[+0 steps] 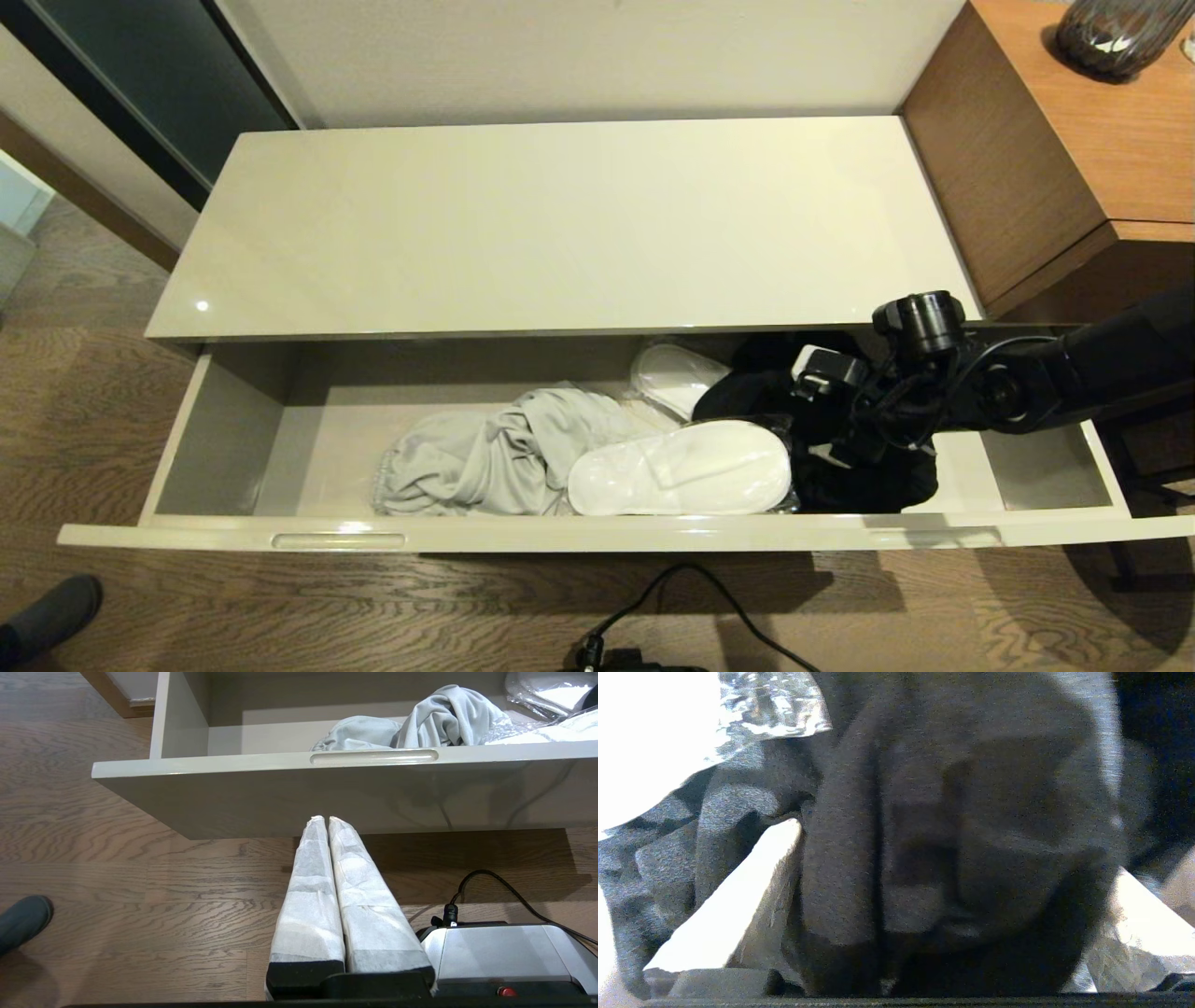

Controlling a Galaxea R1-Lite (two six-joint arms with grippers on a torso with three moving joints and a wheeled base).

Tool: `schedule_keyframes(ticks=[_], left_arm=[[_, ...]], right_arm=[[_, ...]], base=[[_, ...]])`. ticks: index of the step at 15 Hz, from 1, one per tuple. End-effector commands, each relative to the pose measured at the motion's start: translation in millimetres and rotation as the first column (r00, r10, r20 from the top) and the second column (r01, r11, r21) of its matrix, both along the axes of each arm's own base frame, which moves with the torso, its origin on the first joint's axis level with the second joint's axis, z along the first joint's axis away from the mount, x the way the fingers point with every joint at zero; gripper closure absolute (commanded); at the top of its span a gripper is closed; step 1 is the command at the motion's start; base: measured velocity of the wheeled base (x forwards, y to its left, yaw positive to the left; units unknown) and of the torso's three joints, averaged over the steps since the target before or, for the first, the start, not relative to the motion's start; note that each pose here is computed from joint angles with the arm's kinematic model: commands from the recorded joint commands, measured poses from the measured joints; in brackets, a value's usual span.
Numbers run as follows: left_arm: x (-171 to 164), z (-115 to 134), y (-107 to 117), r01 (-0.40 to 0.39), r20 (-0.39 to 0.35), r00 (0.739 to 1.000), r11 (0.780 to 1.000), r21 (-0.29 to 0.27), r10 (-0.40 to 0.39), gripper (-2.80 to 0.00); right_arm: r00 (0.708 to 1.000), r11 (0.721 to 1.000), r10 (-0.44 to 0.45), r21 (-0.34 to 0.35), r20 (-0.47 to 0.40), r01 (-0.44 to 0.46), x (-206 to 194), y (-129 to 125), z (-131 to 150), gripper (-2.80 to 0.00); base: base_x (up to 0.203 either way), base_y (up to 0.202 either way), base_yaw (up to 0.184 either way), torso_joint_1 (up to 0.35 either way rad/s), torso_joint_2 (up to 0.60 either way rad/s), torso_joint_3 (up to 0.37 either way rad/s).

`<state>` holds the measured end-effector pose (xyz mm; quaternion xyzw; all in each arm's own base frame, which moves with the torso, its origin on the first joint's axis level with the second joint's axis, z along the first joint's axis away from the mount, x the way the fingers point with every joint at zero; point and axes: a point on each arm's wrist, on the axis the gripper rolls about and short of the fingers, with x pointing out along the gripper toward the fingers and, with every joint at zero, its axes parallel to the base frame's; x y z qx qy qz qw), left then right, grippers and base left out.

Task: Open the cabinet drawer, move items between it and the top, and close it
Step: Take out the T-shirt from the drawer

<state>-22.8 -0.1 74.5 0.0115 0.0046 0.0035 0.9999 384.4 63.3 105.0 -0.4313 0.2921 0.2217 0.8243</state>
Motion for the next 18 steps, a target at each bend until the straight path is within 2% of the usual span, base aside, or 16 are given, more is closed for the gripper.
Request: schedule_keyframes(ticks=[1, 4, 5, 10, 18], left_arm=[[0.1, 0.0, 0.0, -0.001, -0.002, 1.0, 1.0, 0.0, 0.001, 0.0], [0.1, 0.0, 0.0, 0.001, -0.002, 1.0, 1.0, 0.0, -0.001, 0.0], [0.1, 0.0, 0.0, -0.001, -0.002, 1.0, 1.0, 0.0, 0.001, 0.0], [0.1, 0.0, 0.0, -0.001, -0.002, 1.0, 1.0, 0.0, 0.001, 0.0], [0.1, 0.0, 0.0, -0.001, -0.002, 1.0, 1.0, 0.0, 0.001, 0.0]], right_arm=[[1.0, 1.0, 0.001, -0.008, -0.017, -0.001, 0.0, -0.4, -6.4, -2.8], [1.0, 1.0, -0.002, -0.009, -0.027, 0.002, 2.1, -0.1, -11.4, -2.8], [1.0, 1.0, -0.003, -0.01, -0.025, 0.003, 1.7, -0.2, -10.6, 0.0], [1.0, 1.0, -0.009, 0.0, -0.009, 0.009, 0.3, -0.4, -3.5, 0.0], [0.996, 0.995, -0.064, 0.078, 0.068, 0.059, -7.0, -2.6, 43.1, 0.0]], base=[[0.0, 0.0, 0.0, 0.0, 0.0, 0.0], [0.0, 0.0, 0.0, 0.0, 0.0, 0.0], [0.0, 0.0, 0.0, 0.0, 0.0, 0.0], [0.0, 0.0, 0.0, 0.0, 0.0, 0.0], [0.0, 0.0, 0.0, 0.0, 0.0, 0.0]])
